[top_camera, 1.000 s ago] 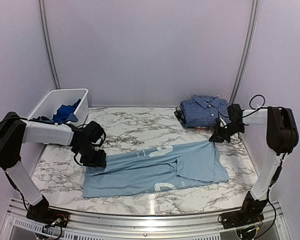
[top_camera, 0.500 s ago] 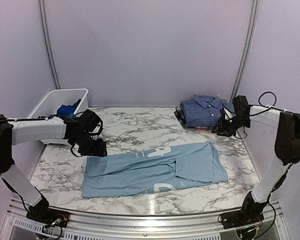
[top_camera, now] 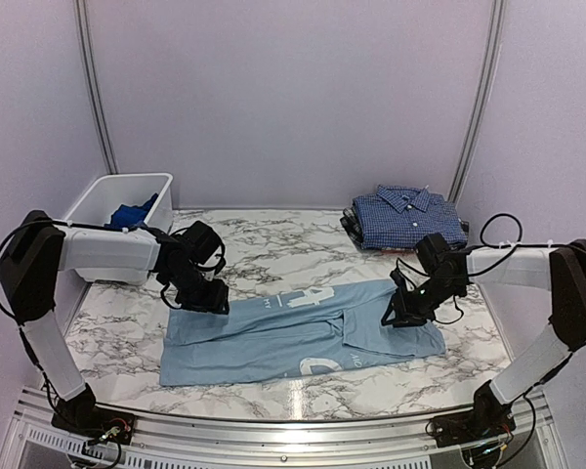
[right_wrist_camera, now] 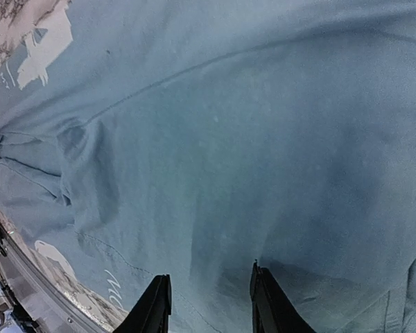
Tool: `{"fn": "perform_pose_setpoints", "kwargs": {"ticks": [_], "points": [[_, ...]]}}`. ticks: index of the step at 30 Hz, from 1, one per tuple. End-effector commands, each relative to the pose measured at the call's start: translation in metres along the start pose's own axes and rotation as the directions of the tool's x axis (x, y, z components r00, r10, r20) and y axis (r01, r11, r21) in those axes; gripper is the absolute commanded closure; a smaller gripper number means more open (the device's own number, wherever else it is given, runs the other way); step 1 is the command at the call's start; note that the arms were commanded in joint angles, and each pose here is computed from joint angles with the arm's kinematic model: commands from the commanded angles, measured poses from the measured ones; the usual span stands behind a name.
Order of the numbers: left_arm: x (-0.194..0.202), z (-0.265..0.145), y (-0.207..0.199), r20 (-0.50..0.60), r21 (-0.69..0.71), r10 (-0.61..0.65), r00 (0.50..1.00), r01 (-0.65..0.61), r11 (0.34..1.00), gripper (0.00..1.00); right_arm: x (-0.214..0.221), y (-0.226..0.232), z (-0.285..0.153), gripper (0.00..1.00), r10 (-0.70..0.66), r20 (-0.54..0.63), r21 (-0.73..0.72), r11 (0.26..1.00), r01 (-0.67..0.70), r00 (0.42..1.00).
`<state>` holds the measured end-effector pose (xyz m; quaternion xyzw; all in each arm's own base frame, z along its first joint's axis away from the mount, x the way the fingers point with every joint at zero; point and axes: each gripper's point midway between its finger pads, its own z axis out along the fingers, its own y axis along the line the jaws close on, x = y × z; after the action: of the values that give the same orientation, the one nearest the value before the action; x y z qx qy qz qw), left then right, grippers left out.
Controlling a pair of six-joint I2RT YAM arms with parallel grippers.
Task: Fold and stack the mixed laundry pile
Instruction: Rotate the rectangle-folded T-shirt at the center of the board.
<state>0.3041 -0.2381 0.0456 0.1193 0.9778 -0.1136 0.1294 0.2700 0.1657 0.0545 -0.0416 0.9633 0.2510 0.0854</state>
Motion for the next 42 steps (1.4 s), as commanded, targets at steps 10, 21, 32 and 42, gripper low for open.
{"fn": "perform_pose_setpoints", "kwargs": {"ticks": [10,21,32,42], "points": [[0.121,0.022,0.068,-0.159,-0.202,-0.259,0.953,0.226,0.953,0.48,-0.015,-0.015,0.055,0.65,-0.023,-0.052,0.08,0.996,0.028,0.998],[0.157,-0.022,0.094,-0.001,-0.204,-0.428,0.904,0.418,0.885,0.47,-0.161,0.047,0.109,0.65,-0.28,0.007,0.169,0.946,0.275,0.96],[0.085,-0.079,0.041,0.155,-0.009,-0.162,0.975,0.165,0.986,0.41,-0.17,0.114,0.029,0.66,-0.355,0.129,0.098,0.934,0.344,0.926],[0.077,-0.059,-0.015,0.062,-0.03,0.199,0.978,-0.198,0.98,0.5,-0.112,0.093,0.087,0.72,-0.271,0.002,0.105,0.957,0.27,0.962]]}}
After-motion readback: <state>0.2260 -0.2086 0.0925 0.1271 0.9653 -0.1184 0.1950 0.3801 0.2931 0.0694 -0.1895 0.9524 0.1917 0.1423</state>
